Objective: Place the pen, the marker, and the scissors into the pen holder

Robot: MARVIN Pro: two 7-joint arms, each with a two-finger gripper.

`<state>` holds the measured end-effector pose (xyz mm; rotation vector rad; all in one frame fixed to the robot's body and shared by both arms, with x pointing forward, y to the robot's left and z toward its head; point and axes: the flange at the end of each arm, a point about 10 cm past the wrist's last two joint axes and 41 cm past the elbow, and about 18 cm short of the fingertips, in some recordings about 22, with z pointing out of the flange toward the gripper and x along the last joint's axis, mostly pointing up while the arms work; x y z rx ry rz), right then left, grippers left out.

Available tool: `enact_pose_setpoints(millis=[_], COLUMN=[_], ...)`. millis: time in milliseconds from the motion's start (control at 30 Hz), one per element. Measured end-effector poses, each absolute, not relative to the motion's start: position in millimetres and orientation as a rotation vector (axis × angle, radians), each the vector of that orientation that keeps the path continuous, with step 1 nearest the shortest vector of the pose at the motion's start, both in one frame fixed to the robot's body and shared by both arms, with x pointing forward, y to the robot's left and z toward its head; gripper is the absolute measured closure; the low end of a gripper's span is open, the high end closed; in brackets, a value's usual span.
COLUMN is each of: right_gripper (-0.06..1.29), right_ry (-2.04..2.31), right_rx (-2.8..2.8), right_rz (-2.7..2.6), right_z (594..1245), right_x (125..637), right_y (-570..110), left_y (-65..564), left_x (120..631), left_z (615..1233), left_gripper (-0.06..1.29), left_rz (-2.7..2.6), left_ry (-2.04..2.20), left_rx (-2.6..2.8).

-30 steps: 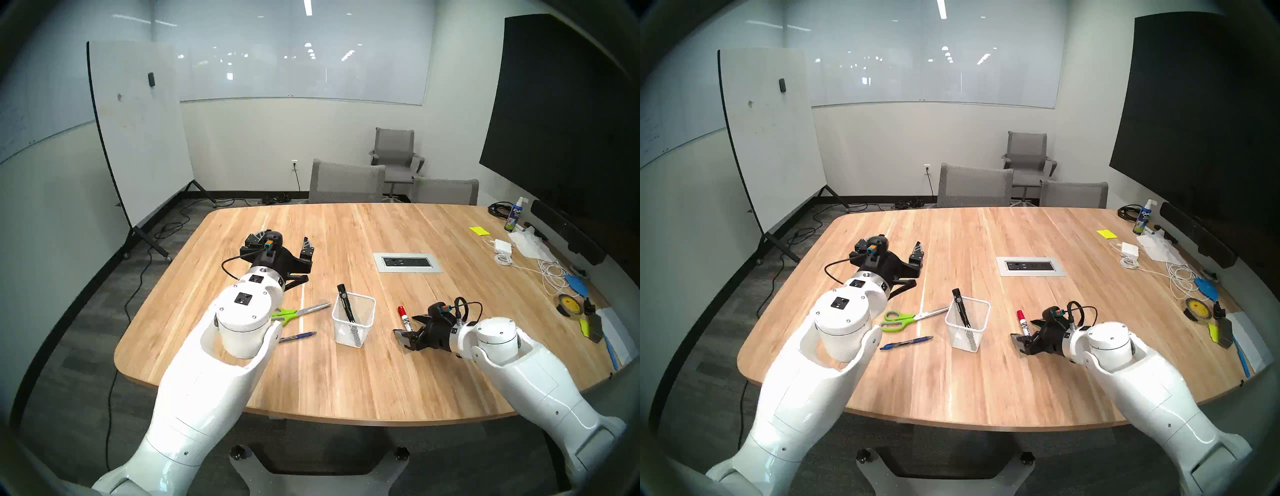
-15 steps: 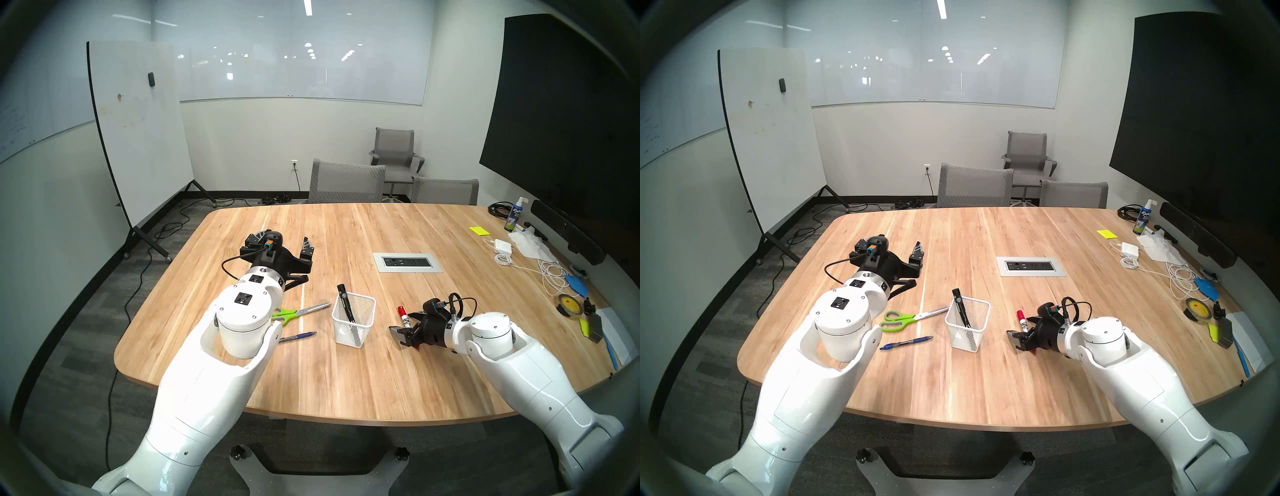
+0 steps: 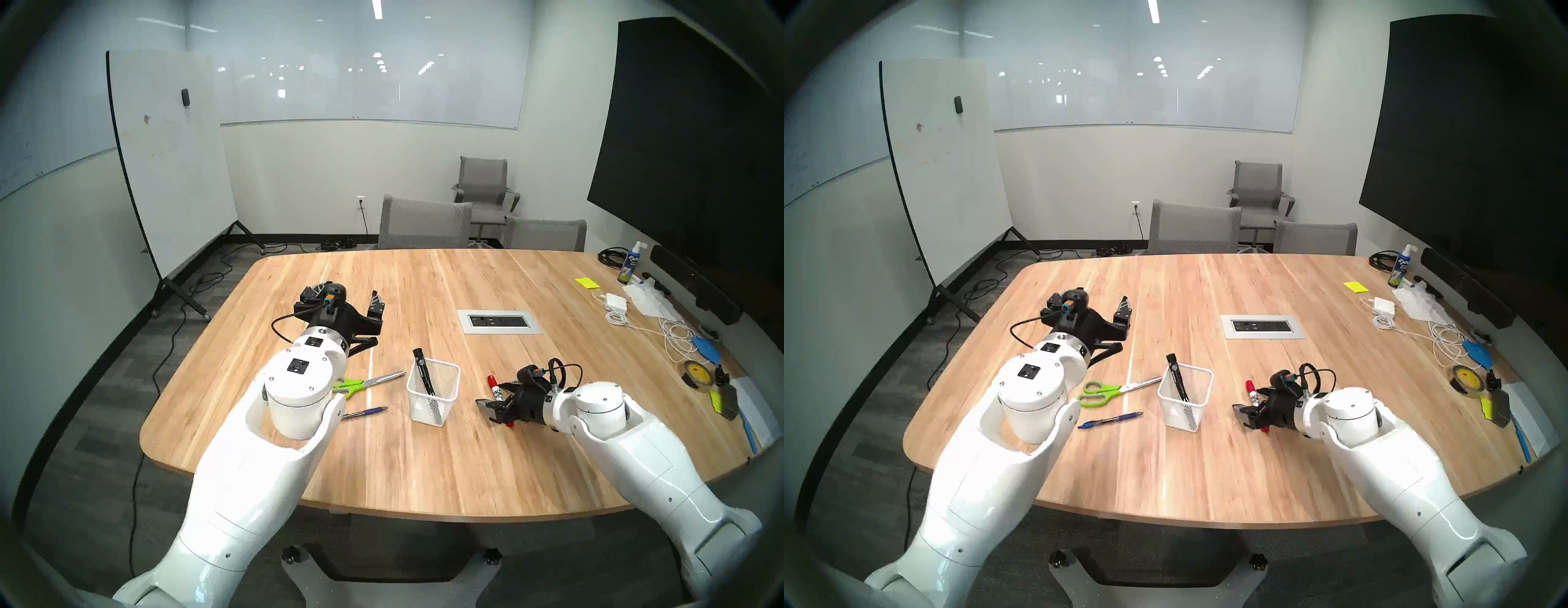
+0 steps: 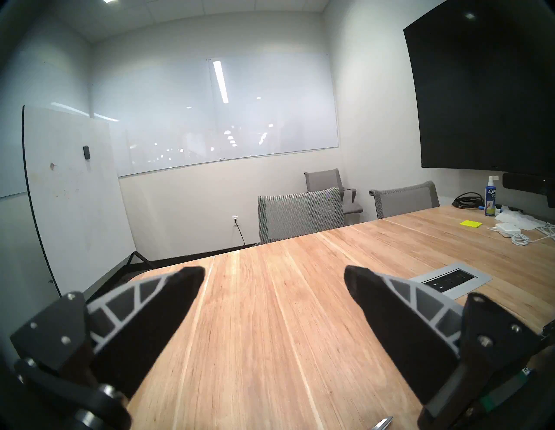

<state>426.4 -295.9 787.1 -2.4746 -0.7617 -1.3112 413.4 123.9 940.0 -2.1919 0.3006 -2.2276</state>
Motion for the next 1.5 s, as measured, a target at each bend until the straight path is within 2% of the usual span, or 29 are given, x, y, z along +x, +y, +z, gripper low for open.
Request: enact_pose_setpoints(millis=[1300,1333,1433,1467,1500], right_gripper=[0.01,0.08,0.88,1.1,1.15], right_ry=[-0.754,-0.756,-0.759,-0.761,-0.764], right_rx=[-2.489,-2.489,-2.486,-2.484,-2.479], right_rz=[-1.346,-1.347,-1.348,-1.348,-1.352], right_z=[785.7,785.9,786.2,786.5,787.3], right_x=[439.1,439.1,438.6,438.3,437.7], right_y=[-299.5,-299.3,-298.9,-298.8,-298.9], left_y=[123.9,123.9,123.9,123.9,123.9], left_x=[413.4,413.4,413.4,413.4,413.4], left_z=[940.0,940.0,940.0,940.0,940.0], left_gripper=[-0.04,-0.04,-0.04,-0.04,-0.04], left_rz=[-2.228,-2.228,-2.228,-2.228,-2.228], left_ry=[0.3,0.3,0.3,0.3,0.3], left_rx=[-2.192,-2.192,-2.192,-2.192,-2.192])
